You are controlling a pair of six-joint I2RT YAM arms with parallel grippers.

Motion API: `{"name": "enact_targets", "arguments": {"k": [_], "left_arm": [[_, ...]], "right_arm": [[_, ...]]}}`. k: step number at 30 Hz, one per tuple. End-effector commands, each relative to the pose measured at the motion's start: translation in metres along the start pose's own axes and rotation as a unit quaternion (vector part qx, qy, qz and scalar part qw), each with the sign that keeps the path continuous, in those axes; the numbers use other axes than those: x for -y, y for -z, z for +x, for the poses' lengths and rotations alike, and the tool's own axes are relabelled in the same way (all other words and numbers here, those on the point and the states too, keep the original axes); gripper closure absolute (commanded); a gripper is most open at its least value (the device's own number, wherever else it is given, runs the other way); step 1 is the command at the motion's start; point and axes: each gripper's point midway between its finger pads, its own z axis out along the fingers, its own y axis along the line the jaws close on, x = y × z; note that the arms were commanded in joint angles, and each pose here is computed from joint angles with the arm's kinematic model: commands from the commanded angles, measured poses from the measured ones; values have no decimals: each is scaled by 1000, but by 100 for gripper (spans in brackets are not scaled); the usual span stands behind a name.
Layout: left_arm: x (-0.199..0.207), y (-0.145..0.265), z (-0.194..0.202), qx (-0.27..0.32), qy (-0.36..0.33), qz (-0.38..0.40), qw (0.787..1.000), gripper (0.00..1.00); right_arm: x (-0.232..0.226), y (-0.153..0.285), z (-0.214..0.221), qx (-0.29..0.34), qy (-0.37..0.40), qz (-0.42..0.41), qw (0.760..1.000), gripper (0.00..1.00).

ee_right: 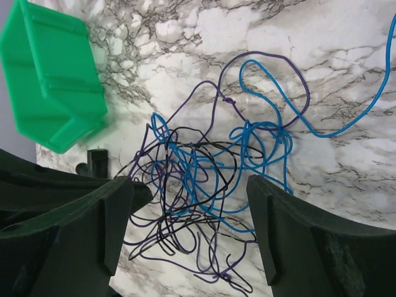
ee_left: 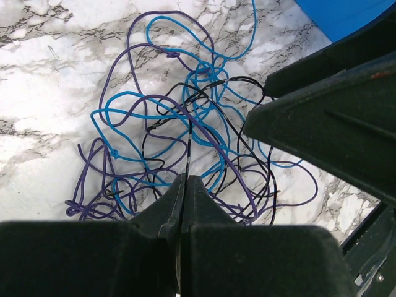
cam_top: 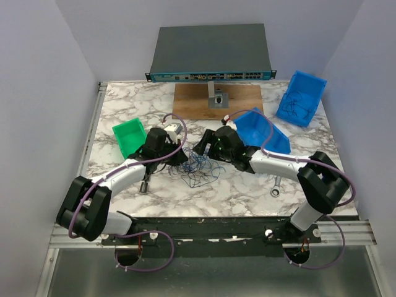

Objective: Untangle the cables
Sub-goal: Untie the cable.

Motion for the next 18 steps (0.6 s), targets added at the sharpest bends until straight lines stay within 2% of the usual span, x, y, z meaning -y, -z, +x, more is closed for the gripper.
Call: {"name": "enact_targets", "arguments": {"k": [1, 8, 9, 12, 13, 18], "left_arm": [[7, 0, -1, -2, -7, 17, 1000, 100], [8, 0, 0, -2, -8, 21, 1000, 100], [8, 0, 0, -1, -9, 21, 1000, 100], [9, 0, -1, 0, -9, 24, 1000, 100], [9, 0, -1, 0, -9, 24, 1000, 100], [9, 1, -2, 4, -11, 23, 1000, 100]], "right_arm": [[-3, -8, -8, 28, -6, 0, 1000, 23], [-17, -22, 4, 4, -10, -43, 999, 47], [-19, -22, 3, 6, -8, -46, 999, 54], [-24, -16, -7, 20, 7, -52, 998, 92], [-25, -13, -11, 27, 17, -50, 998, 99], [-28, 9, -33, 60, 60, -40, 996, 99]]}}
